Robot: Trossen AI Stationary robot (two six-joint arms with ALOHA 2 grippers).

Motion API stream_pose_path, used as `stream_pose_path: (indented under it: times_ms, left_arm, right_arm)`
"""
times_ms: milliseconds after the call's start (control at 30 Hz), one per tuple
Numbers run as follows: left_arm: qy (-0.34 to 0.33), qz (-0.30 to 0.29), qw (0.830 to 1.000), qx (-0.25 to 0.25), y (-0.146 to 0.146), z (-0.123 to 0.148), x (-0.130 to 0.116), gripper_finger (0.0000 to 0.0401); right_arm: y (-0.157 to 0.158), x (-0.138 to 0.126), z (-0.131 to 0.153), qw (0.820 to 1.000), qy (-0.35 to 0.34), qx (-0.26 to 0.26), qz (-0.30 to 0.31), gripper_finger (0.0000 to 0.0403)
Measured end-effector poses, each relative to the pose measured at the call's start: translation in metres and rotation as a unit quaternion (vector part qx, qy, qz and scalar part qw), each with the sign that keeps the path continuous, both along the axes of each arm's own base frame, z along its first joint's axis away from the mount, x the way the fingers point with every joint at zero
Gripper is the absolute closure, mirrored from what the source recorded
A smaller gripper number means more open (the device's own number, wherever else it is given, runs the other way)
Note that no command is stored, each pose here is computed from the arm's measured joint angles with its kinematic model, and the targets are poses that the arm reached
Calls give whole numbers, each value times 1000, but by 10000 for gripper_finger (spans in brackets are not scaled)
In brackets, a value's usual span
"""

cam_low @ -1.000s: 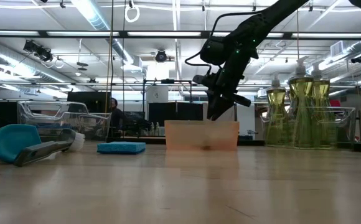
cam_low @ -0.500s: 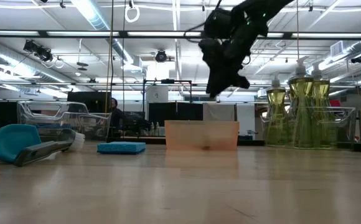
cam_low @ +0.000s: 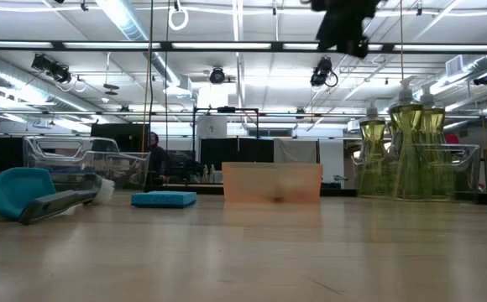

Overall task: Pick & Place Kitchen Sink Supplies
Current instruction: Put the blue sponge into the left transparent bin

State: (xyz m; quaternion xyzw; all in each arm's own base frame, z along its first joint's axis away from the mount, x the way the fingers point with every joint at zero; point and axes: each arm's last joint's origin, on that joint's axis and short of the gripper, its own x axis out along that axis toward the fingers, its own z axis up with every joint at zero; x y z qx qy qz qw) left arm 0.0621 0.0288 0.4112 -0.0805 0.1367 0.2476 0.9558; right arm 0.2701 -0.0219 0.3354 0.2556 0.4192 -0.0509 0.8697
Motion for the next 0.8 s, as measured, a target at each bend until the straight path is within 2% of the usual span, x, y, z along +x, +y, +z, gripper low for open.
stream_pose_path:
  times_ms: [333, 667, 800]
  left_arm:
    - [0, 0, 1000, 0, 0, 0, 0, 138]
    - [0, 0, 1000, 0, 0, 0, 0, 138]
    - [0, 0, 1000, 0, 0, 0, 0, 138]
  right_arm:
    - [56, -50, 21, 996, 30, 23, 86, 327]
    - [105, -59, 12, 981, 57, 22, 183, 327]
    - [115, -61, -8, 981, 82, 6, 177, 327]
